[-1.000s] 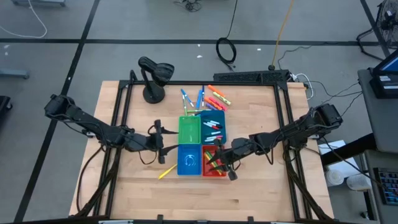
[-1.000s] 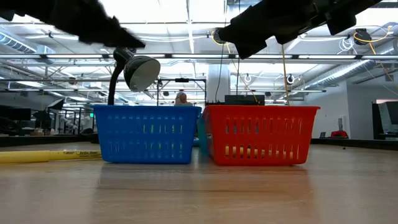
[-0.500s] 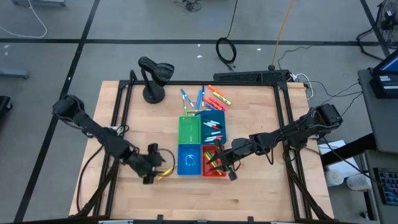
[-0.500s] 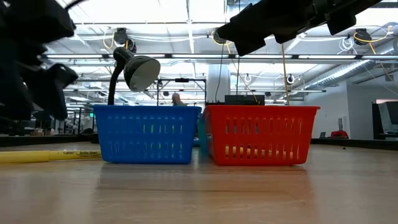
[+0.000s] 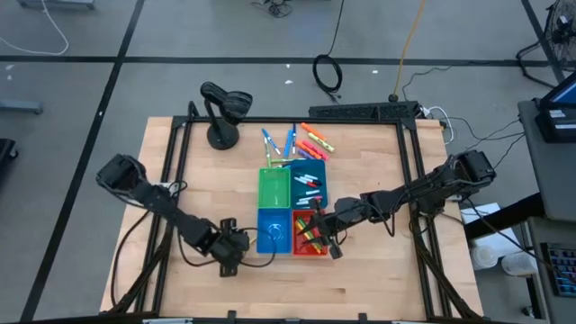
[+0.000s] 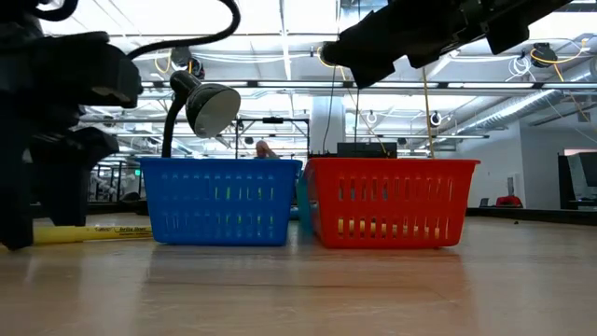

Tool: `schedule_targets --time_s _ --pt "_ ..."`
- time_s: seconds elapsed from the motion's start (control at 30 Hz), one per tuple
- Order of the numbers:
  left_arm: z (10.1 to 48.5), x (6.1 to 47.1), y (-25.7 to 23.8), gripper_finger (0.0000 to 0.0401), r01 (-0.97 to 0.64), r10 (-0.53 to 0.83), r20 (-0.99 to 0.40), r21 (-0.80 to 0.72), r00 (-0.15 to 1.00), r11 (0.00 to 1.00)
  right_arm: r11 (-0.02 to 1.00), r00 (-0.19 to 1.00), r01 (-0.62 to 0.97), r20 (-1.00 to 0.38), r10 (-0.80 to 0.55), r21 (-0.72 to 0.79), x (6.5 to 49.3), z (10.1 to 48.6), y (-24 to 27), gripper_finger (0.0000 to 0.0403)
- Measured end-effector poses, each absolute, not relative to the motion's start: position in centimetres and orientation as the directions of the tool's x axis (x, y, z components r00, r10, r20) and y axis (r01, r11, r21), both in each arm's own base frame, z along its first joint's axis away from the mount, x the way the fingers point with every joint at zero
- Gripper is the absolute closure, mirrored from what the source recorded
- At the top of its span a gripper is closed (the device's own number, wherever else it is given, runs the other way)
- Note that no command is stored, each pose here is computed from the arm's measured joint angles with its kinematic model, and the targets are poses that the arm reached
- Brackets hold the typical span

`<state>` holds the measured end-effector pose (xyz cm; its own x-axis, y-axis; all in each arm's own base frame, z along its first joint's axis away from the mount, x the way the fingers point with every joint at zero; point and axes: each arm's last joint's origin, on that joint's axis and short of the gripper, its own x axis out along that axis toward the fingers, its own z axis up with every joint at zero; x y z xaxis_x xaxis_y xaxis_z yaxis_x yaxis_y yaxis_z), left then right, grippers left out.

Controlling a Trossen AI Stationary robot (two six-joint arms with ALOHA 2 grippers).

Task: Pick & Place Markers
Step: Put the yellow pen into the red bin

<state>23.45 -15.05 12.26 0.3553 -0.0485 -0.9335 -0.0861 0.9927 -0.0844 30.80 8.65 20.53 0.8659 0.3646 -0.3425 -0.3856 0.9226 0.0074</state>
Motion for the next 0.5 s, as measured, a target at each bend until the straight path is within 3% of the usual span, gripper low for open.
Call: schedule_targets --time_s 0.23,0.5 --pt "12.1 22.7 -14.2 0.0175 -0.21 -0.025 -0.971 -0.076 0.238 0.975 0.923 0.864 -0.386 -0.349 0.364 0.008 30.8 20.5 8.6 0.0296" --pt "12.0 22.4 -13.9 0.0328 -0.204 0.02 -0.977 -0.024 0.211 0.979 0.922 0.864 -0.386 -0.349 0.364 0.006 30.8 20.5 8.6 0.0298"
